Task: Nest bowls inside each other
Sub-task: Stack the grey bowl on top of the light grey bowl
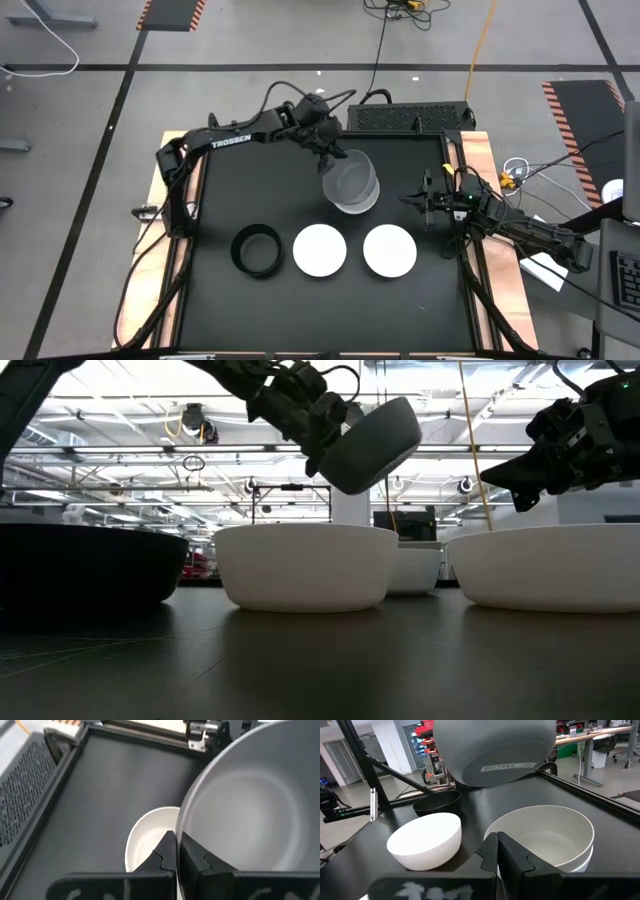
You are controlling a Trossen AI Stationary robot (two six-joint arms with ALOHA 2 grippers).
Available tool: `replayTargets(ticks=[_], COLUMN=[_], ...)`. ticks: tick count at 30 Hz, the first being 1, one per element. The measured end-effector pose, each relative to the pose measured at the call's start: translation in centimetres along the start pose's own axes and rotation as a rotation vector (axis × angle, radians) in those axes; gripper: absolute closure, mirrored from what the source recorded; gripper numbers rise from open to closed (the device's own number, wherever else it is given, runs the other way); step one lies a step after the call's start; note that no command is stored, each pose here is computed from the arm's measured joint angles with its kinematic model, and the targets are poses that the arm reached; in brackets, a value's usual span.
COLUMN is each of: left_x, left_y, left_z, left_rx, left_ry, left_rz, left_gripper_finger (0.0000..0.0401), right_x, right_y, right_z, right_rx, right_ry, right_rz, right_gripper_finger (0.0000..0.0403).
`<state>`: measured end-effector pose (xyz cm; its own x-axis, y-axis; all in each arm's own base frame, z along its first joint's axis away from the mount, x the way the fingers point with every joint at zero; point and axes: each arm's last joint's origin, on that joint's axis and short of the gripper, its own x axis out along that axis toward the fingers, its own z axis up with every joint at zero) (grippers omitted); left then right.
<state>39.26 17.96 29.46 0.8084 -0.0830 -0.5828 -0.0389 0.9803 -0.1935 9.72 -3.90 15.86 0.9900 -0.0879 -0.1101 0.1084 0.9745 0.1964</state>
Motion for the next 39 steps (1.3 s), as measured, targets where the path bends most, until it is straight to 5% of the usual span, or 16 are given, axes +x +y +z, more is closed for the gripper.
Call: replayTargets(ticks=[13, 28, 39], left_x=[2.7, 6.7, 6.4], left_y=[2.1, 3.8, 3.6], left_z=[0.9, -0.8, -2.2], left_rx=[-0.038, -0.095, -0.118], left_ry=[0.106, 0.251, 0.407], left_rz=[0.024, 0.025, 0.111], left_gripper_finger=[0.0401, 0.0401, 0.0401], right_x=[0.2, 0.2, 0.2], right_y=[-0.1, -0.1, -0.1], right_z=[-0.2, -0.2, -0.3], right_rx=[-0.004, -0.005, -0.001], right_ry=[0.026, 0.031, 0.036], right_rz=[-0.004, -0.004, -0.005], right_gripper_finger=[0.0403, 0.0403, 0.0403])
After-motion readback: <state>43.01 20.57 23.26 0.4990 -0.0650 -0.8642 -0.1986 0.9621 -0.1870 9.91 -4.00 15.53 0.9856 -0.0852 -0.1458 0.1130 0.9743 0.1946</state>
